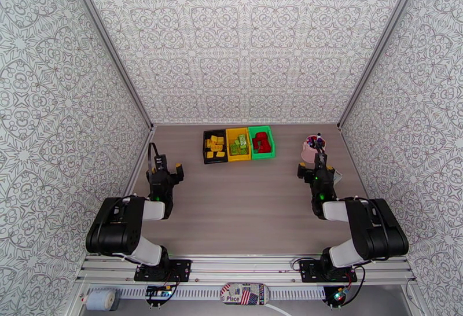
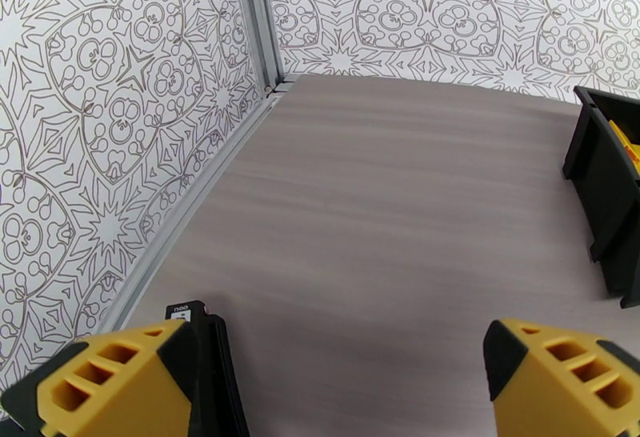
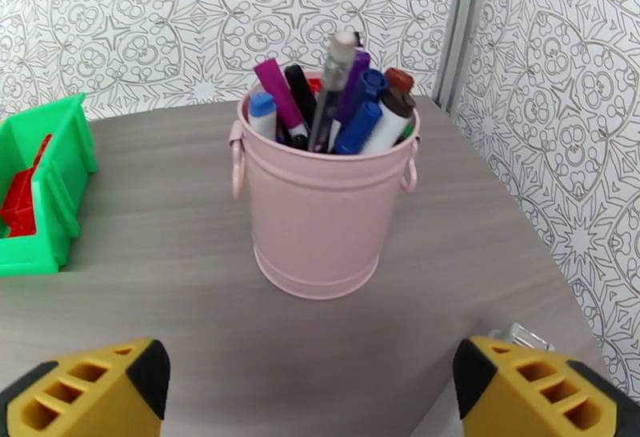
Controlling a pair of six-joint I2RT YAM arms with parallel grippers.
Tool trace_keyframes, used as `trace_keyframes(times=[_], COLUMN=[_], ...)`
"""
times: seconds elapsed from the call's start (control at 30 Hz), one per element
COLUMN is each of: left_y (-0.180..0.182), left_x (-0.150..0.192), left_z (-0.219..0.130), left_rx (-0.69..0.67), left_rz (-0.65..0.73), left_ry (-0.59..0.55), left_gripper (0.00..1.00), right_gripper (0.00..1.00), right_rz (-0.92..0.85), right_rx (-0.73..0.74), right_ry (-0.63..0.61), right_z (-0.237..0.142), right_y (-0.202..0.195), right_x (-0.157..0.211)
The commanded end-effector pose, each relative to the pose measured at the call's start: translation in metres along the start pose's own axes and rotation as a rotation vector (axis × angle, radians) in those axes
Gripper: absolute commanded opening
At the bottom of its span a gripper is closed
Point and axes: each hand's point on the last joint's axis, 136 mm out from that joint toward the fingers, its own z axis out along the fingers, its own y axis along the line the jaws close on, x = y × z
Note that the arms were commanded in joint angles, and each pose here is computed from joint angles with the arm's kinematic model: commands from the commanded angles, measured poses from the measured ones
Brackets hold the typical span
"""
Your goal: Sort the legos into containers by color
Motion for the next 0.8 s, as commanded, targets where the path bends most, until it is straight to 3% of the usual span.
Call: trace_keyframes(times=[0.0,0.77], left_y=[-0.0043,-0.0078], left_x=[-0.0090,-0.0074], left_z=[0.0019,0.0032], left_rx=[0.022,0.048], left_rz=[-0.014,-0.007], left_ry=[-0.024,-0.014], left_gripper=[0.99,0.99], right_gripper=[0.99,0.99], right_rz=[-0.008,-0.008], right_rx=[-0.011,-0.010], right_ry=[-0.023,-0.022], right_z=[-0.0003,-0.0001], right_y=[-0.0003,-0.0003], right_x=[-0.0047,-0.0048])
